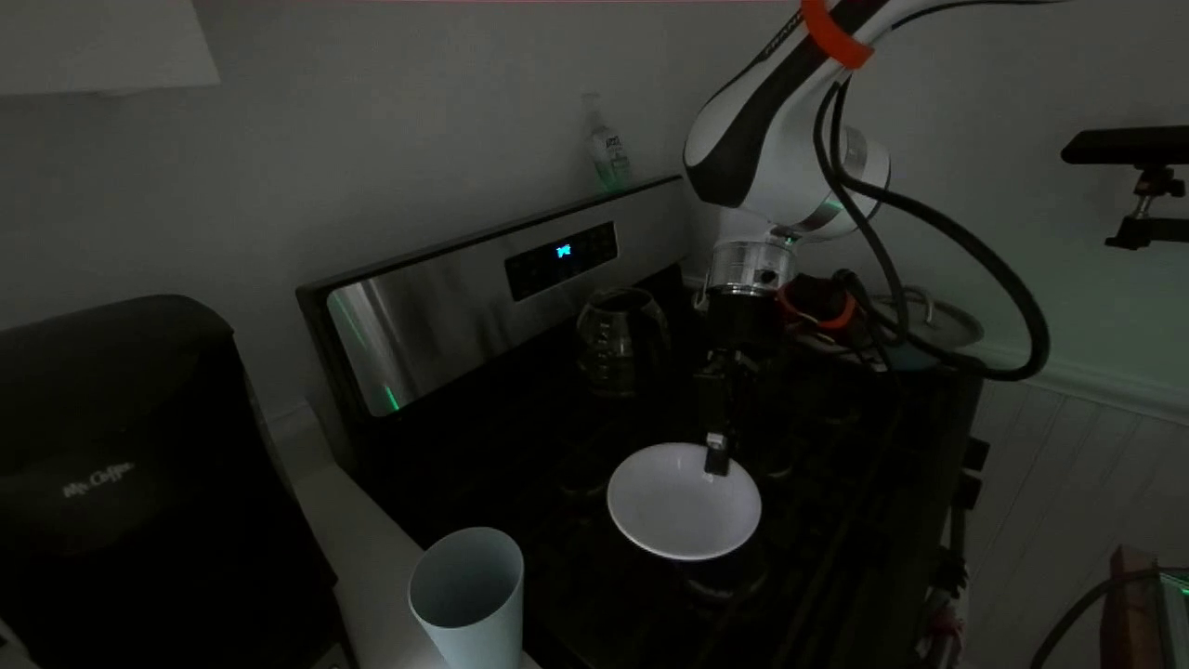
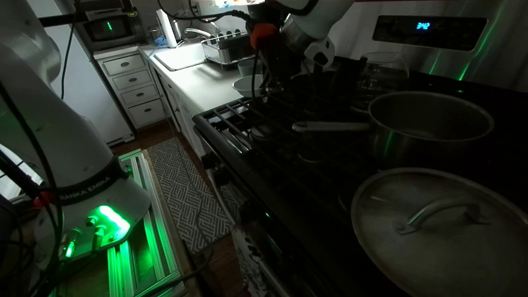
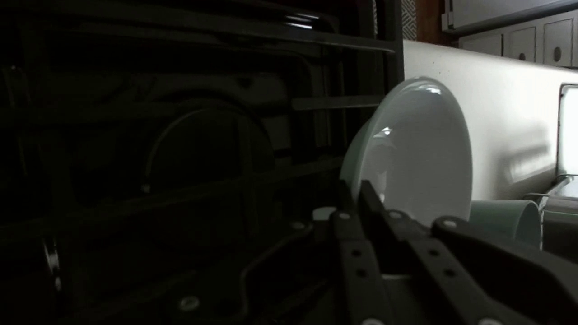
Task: Remove the white plate from the stove and put it on the counter
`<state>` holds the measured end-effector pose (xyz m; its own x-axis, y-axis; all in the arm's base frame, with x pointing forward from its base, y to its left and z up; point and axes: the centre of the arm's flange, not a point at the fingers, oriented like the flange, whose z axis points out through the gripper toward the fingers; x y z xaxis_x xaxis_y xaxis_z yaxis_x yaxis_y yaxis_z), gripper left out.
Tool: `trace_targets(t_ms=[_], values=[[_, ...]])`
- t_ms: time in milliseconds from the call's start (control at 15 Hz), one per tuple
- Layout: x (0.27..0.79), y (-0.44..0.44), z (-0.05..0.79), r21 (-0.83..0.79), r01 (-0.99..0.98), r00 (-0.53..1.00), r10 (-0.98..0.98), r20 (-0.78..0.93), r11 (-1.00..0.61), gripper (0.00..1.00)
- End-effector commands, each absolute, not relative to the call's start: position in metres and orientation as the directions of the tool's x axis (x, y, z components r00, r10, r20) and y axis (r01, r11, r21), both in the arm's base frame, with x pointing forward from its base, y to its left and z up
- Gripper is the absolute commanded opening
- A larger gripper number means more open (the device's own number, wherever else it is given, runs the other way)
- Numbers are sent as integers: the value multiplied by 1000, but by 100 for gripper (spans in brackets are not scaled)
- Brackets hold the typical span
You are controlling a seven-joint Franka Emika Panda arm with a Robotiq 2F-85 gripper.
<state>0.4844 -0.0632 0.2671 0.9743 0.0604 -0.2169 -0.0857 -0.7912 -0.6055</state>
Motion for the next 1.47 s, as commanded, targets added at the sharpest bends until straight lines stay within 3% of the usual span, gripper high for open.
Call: trace_targets(t_ms=[0, 733, 867, 1200, 1267, 1400], values=[[515, -48, 280, -567, -70, 964, 89, -249, -820, 2], [567, 12, 288, -546, 183, 849, 412, -332, -818, 2], [550, 12, 284, -544, 157, 871, 375, -317, -824, 7], [558, 12, 285, -541, 178, 861, 397, -320, -822, 7], [558, 11, 285, -541, 179, 860, 398, -319, -822, 2], [567, 24, 281, -527, 165, 870, 374, -320, -834, 2]])
